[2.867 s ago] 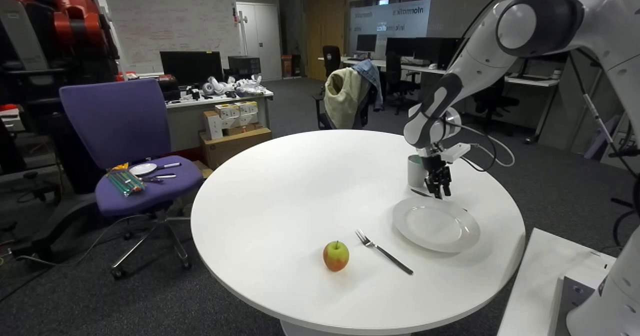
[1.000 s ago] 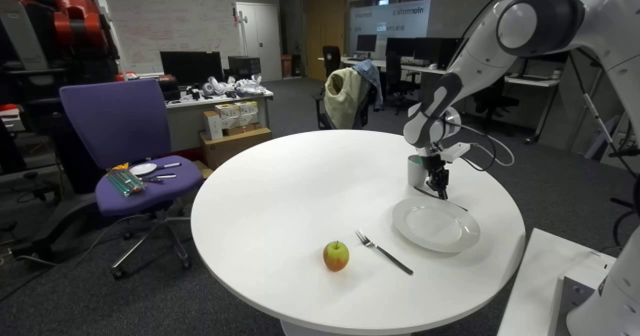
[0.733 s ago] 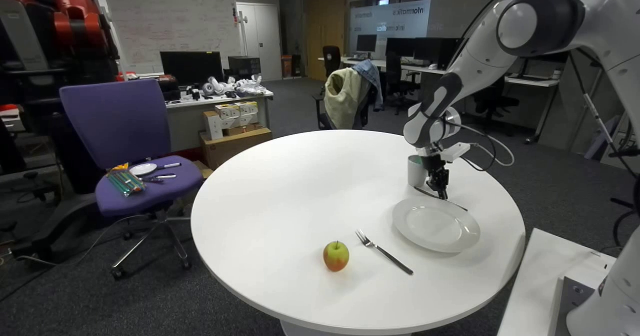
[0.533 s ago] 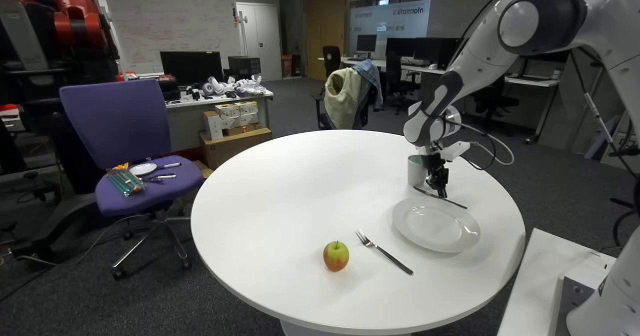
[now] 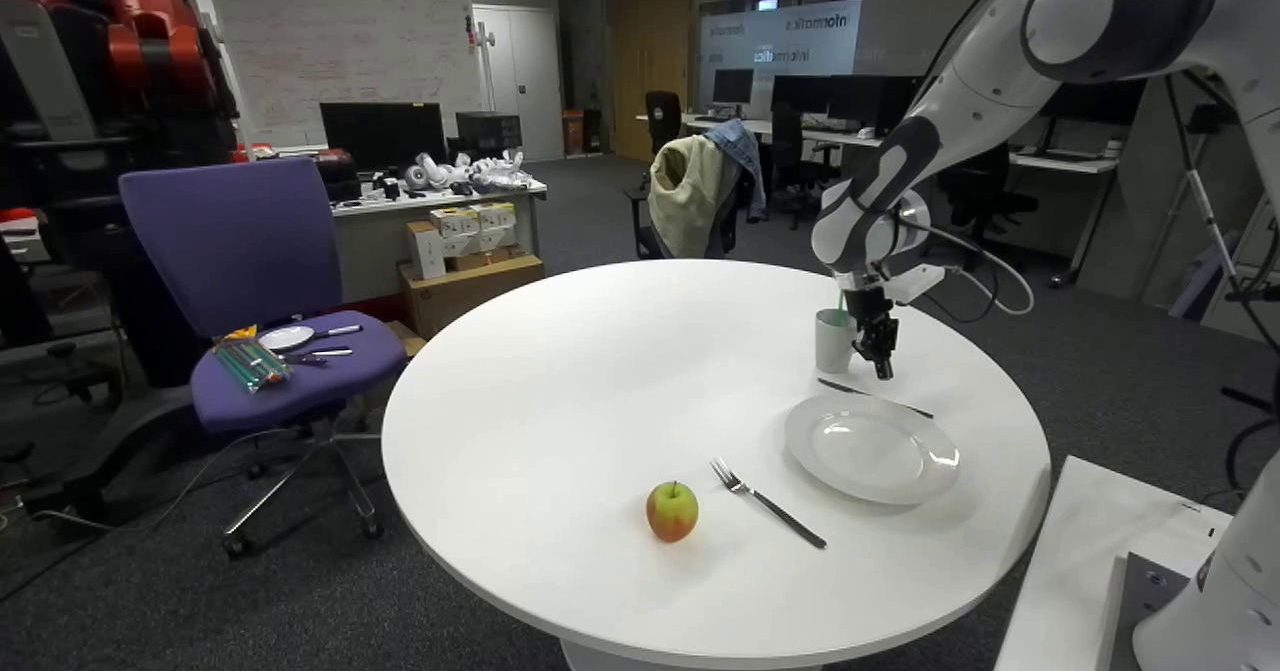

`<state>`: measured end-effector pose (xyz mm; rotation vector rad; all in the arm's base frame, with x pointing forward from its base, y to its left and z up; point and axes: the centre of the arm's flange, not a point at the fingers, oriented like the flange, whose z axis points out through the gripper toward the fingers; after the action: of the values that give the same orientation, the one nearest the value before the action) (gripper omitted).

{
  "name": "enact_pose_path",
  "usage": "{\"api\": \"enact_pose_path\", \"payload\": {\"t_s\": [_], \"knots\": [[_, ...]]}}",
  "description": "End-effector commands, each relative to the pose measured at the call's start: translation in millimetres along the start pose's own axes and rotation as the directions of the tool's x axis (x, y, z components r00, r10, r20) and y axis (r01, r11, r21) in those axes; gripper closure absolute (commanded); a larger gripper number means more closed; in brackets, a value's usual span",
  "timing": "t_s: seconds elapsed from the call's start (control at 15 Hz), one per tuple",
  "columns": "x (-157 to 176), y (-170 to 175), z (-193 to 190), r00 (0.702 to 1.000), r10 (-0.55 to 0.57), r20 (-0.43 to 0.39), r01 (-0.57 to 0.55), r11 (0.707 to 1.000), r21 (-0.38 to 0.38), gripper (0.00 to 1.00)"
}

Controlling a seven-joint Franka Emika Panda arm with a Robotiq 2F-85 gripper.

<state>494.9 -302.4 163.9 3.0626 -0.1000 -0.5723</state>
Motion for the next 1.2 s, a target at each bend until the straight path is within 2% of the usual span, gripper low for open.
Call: {"api": "enact_pose_path", "payload": {"t_s": [0.0,0.2,0.27,0.47,0.67,0.8,0.93,1.07,1.13], "knots": [[-18.1,-7.7,-15.9,1.0,0.001,-0.024,-0.001,1.0,-0.011,0.66],[-14.5,-5.4,-14.8,0.999,-0.055,0.0,0.055,0.998,-0.006,0.44],[-14.2,-5.5,-14.2,0.997,-0.071,0.007,0.071,0.997,-0.007,0.4],[-12.5,-4.7,-12.1,0.984,-0.17,0.055,0.171,0.985,-0.01,0.37],[-15.3,-3.4,-9.7,0.965,-0.24,0.102,0.245,0.968,-0.042,0.47],[-16.3,-1.8,-10.1,0.956,-0.272,0.113,0.281,0.958,-0.065,0.48],[-17.2,-1.8,-11.1,0.954,-0.28,0.108,0.289,0.954,-0.078,0.48],[-16.8,-4.9,-11.5,0.97,-0.235,0.065,0.239,0.969,-0.061,0.41],[-16.7,-6.3,-11.1,0.972,-0.23,0.053,0.232,0.972,-0.046,0.43]]}}
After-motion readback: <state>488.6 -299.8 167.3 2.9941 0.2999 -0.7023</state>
